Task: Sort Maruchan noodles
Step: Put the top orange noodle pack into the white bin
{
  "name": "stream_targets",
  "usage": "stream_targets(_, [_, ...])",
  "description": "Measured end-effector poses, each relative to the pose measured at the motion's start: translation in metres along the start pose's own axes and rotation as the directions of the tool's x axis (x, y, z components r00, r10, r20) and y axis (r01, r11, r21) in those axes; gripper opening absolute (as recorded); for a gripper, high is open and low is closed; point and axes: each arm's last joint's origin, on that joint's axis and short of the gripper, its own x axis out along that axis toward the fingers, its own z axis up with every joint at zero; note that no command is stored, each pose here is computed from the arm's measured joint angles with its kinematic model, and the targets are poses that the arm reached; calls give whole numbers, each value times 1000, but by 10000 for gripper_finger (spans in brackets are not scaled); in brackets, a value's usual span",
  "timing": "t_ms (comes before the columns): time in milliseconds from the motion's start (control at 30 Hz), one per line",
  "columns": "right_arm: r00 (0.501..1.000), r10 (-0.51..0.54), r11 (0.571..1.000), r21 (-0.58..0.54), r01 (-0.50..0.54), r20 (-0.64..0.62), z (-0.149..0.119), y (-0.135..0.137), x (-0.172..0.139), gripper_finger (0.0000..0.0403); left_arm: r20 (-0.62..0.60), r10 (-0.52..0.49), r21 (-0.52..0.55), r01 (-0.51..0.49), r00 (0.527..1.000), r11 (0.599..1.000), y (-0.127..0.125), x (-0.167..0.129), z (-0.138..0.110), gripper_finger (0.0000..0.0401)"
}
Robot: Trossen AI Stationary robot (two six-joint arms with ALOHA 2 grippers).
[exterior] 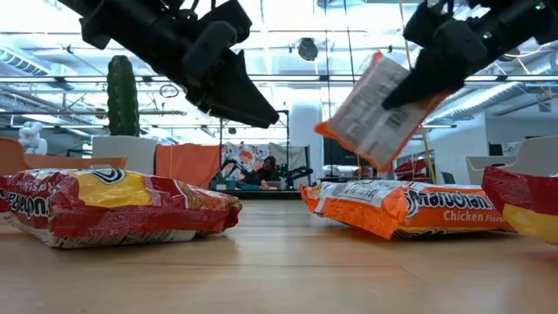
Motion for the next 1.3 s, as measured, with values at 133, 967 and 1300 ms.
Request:
stream_targets(133, [1000, -24, 998, 50, 24, 2, 0, -8, -17, 114, 0, -9, 23, 9, 1000, 1000, -3, -1, -1, 253])
stream_targets(967, [835, -180, 964, 76, 255, -520, 40, -47, -130, 115, 0, -9, 13, 9, 1000, 1000, -1, 0, 0, 253])
stream_targets(1300, [670, -181, 966, -1, 259, -720, 34, -41, -122, 116, -1, -22, 7, 22, 1000, 1000, -6, -2, -1, 253])
